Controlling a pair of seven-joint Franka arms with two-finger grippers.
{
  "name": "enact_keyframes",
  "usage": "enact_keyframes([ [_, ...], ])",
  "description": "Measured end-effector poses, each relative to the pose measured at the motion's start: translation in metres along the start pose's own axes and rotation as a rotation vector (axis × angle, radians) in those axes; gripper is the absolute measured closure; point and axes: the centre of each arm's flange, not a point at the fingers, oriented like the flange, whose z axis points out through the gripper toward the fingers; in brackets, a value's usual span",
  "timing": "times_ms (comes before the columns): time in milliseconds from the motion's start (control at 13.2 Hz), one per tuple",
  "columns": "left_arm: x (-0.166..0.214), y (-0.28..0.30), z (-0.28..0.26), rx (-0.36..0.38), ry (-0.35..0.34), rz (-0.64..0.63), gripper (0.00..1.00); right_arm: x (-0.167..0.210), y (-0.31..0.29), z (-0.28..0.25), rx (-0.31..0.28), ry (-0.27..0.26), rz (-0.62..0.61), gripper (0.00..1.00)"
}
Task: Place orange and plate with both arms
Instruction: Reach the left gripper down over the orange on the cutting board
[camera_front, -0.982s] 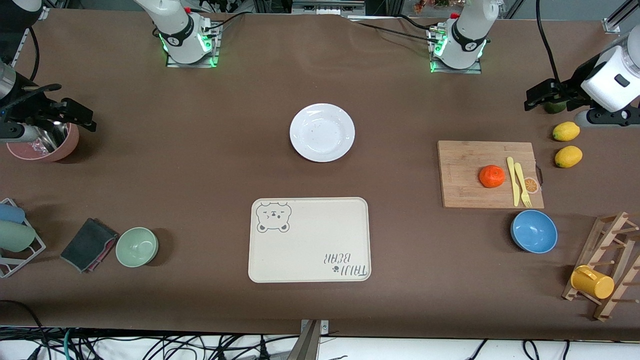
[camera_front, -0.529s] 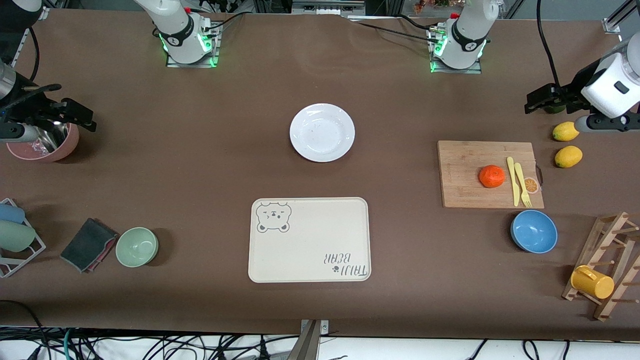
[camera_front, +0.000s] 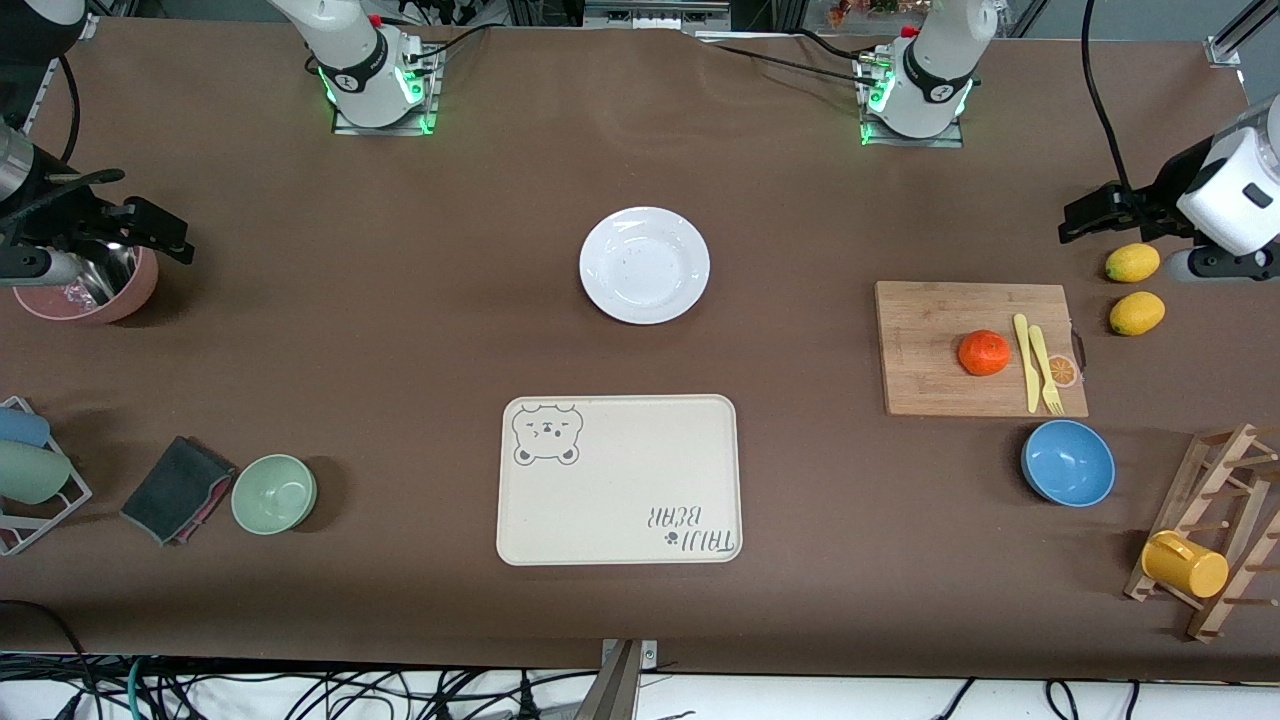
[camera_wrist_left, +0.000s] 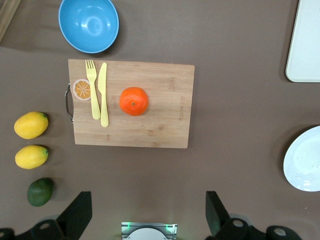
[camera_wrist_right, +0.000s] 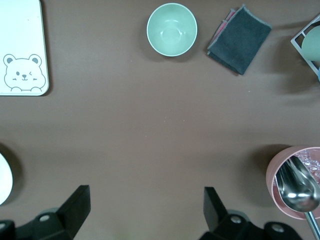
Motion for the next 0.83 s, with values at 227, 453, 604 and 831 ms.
enact_keyframes([
  [227, 0.023, -0.004, 0.045, -0.005, 0.006, 0.028, 0.00, 0.000, 0.000, 0.000, 0.000, -0.001, 0.000, 0.00],
  [453, 0.041, -0.009, 0.108, -0.008, 0.034, 0.023, 0.00, 0.000, 0.000, 0.001, 0.000, -0.001, 0.000, 0.00],
  [604, 0.046, -0.011, 0.148, -0.008, 0.066, 0.017, 0.00, 0.000, 0.000, 0.001, 0.000, -0.001, 0.000, 0.00],
  [831, 0.049, -0.020, 0.216, -0.011, 0.105, -0.003, 0.00, 0.000, 0.000, 0.001, 0.000, -0.001, 0.000, 0.00],
])
